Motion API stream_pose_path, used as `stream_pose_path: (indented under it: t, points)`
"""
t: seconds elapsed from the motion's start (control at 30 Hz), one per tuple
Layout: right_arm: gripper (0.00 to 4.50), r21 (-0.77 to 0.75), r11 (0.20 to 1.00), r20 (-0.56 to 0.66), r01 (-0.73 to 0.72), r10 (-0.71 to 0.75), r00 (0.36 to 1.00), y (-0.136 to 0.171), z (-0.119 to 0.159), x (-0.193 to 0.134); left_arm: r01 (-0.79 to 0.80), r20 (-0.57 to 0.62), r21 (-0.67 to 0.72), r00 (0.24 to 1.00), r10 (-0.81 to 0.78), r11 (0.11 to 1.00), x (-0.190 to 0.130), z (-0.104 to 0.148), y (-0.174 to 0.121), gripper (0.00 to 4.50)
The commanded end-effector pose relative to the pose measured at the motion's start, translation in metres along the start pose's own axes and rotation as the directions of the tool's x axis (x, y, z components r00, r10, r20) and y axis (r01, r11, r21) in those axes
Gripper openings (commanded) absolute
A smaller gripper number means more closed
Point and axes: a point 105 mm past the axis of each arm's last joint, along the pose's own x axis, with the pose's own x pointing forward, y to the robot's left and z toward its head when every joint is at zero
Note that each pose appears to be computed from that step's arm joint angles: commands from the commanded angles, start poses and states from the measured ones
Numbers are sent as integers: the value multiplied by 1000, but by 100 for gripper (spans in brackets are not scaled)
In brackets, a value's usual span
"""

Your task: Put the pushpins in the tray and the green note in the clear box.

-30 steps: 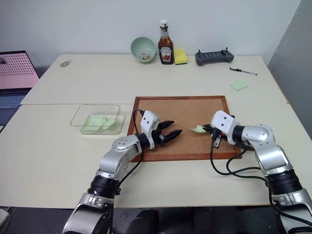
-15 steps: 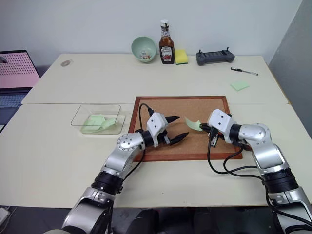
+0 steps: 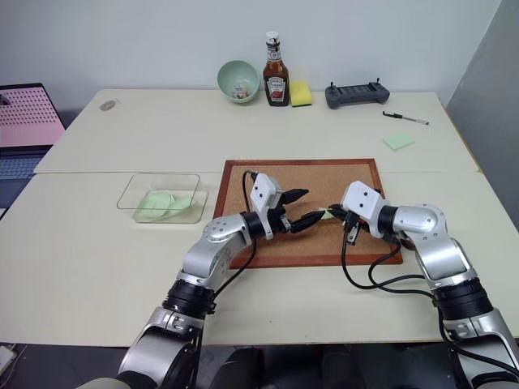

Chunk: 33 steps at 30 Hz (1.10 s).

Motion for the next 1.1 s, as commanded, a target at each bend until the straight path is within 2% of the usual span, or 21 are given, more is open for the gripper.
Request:
stream_pose_path:
  t: [0.03, 0.23, 0.53, 0.8, 0.9, 1.1]
  points:
    - [0, -45, 999, 38, 16, -15, 999, -6, 15, 0, 64, -26, 73, 998, -62, 995, -1, -1, -7, 404]
    - [0, -45, 999, 42, 18, -16, 999, -7, 17, 0, 100, -72, 143, 993, -91, 985, -2, -9, -10, 404]
    - [0, -45, 999, 45, 20, -18, 999, -8, 18, 1, 87, -37, 191, 996, -82, 978, 6, -2, -8, 404]
    - [0, -42, 999, 50, 22, -20, 999, -8, 19, 2, 134, -51, 239, 991, -125, 962, 9, -6, -14, 269]
    - [0, -39, 999, 51, 23, -21, 998, -9, 19, 2, 150, -63, 258, 988, -138, 955, 9, -9, -16, 198]
    - [0, -11, 999, 66, 31, -31, 997, -10, 21, 2, 169, -84, 276, 985, -151, 946, 7, -15, -18, 96]
